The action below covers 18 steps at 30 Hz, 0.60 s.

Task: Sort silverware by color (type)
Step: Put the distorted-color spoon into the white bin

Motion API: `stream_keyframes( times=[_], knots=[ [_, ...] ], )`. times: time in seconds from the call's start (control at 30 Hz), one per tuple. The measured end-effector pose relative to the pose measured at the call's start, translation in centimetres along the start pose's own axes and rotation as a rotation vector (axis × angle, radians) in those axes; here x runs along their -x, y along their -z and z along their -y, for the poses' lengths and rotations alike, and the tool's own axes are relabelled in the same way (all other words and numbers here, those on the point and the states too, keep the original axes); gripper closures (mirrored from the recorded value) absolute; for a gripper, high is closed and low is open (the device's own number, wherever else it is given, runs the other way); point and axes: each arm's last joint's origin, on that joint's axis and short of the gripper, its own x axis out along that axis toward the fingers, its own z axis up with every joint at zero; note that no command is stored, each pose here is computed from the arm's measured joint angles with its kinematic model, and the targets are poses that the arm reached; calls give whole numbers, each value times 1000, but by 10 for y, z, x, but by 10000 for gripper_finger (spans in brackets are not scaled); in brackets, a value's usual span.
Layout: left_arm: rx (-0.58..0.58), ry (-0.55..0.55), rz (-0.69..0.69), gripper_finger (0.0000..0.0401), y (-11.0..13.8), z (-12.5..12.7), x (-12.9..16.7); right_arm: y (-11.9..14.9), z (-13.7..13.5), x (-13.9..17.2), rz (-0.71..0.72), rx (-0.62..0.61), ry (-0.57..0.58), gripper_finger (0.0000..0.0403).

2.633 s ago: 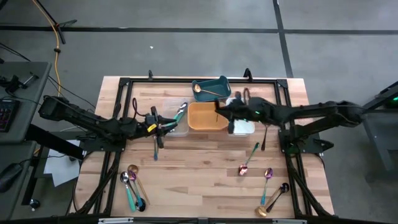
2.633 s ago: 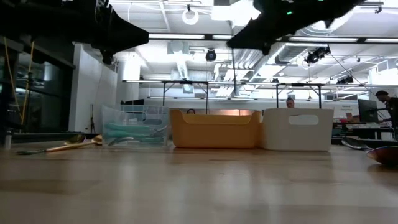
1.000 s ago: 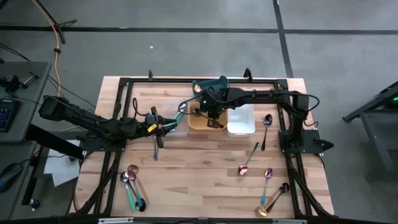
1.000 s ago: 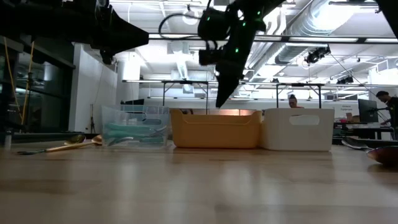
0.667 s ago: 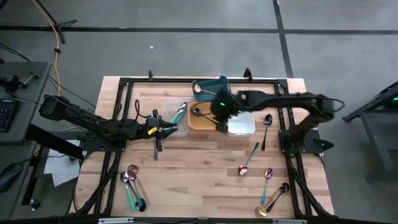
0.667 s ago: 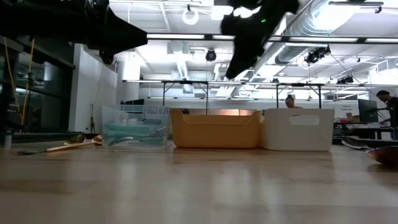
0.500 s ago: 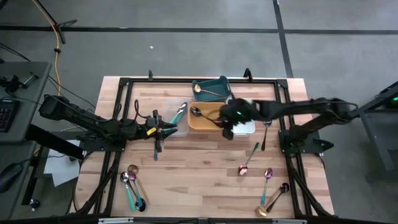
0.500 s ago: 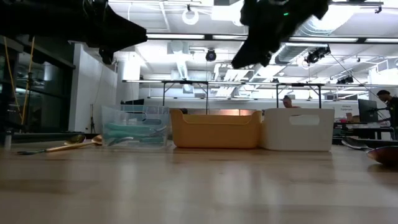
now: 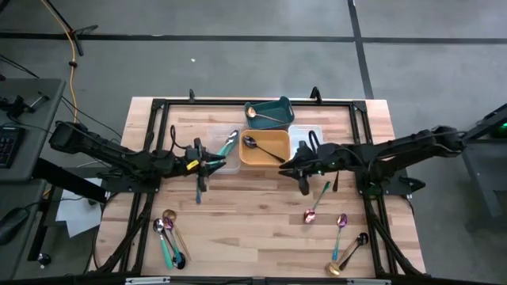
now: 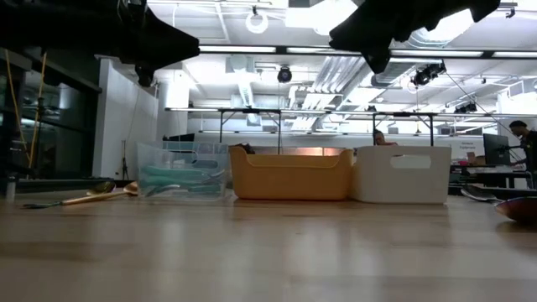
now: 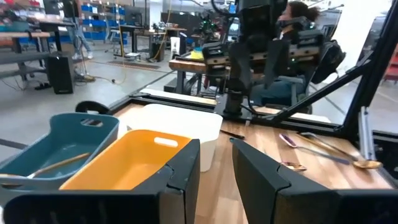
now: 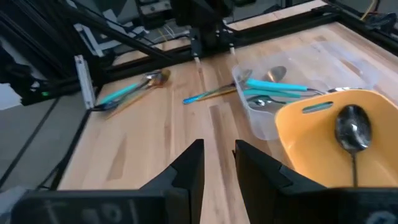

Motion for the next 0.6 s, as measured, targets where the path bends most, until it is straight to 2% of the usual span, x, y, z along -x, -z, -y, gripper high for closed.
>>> stream_keyframes(
  times=[0.17,0.27,0.4,0.6],
  knots=[
    [-33,-6,5,314,-1,-1,0,-1,-9,1,-19,-55,-28,318],
    [-58,-7,1,314,0,-1,0,3,-22,3,-80,-79,-87,318],
    [-68,-8,-1,314,0,-1,0,20,-49,6,-254,-30,-121,318],
    [-85,-11,-5,314,0,-1,0,51,-81,6,-584,88,-42,318]
  ],
)
